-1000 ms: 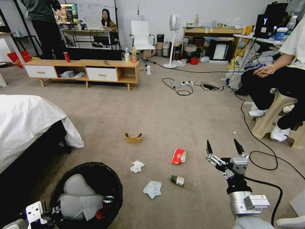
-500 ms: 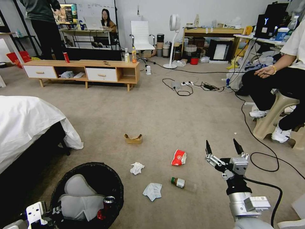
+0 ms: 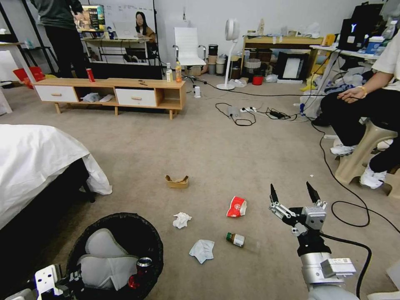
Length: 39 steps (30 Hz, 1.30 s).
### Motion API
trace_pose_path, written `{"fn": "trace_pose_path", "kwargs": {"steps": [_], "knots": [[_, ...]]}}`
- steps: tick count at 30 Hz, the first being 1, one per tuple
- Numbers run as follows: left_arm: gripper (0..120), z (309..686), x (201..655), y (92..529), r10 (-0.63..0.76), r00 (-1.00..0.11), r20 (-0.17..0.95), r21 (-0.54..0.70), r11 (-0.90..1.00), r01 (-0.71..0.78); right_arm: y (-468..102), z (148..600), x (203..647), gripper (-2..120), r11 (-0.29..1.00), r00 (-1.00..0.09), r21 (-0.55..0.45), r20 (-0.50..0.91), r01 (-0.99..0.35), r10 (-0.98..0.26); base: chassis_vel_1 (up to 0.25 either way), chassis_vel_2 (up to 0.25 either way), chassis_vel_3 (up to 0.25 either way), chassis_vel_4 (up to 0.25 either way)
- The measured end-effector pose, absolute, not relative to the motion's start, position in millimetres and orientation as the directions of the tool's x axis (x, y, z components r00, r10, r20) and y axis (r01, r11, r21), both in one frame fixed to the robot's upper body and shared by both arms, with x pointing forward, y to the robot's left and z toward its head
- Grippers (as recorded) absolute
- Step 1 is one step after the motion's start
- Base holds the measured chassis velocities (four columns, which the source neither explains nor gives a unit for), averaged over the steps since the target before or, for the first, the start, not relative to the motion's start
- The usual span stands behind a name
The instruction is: Pick up the trash bin and place the garbage on the floor into it.
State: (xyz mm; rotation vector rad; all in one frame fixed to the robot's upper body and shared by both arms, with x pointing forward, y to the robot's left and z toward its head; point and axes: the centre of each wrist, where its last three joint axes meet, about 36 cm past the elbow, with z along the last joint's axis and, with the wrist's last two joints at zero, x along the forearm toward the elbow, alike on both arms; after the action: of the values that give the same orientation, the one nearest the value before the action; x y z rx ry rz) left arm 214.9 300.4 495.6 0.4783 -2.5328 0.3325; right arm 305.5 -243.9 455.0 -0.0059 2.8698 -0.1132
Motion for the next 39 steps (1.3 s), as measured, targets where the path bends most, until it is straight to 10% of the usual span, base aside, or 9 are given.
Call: {"fn": "trace_pose_path", "kwargs": {"steps": [39], "knots": [[2, 492.1, 216.7, 302.9, -0.274, -0.794, 0.543, -0.132, 0.906, -0.403, -247.7, 446.7, 310.5, 100, 0.995, -0.963, -0.093, -0.269, 0.019, -0.006, -0.032, 0.036, 0.039, -0.032]]}}
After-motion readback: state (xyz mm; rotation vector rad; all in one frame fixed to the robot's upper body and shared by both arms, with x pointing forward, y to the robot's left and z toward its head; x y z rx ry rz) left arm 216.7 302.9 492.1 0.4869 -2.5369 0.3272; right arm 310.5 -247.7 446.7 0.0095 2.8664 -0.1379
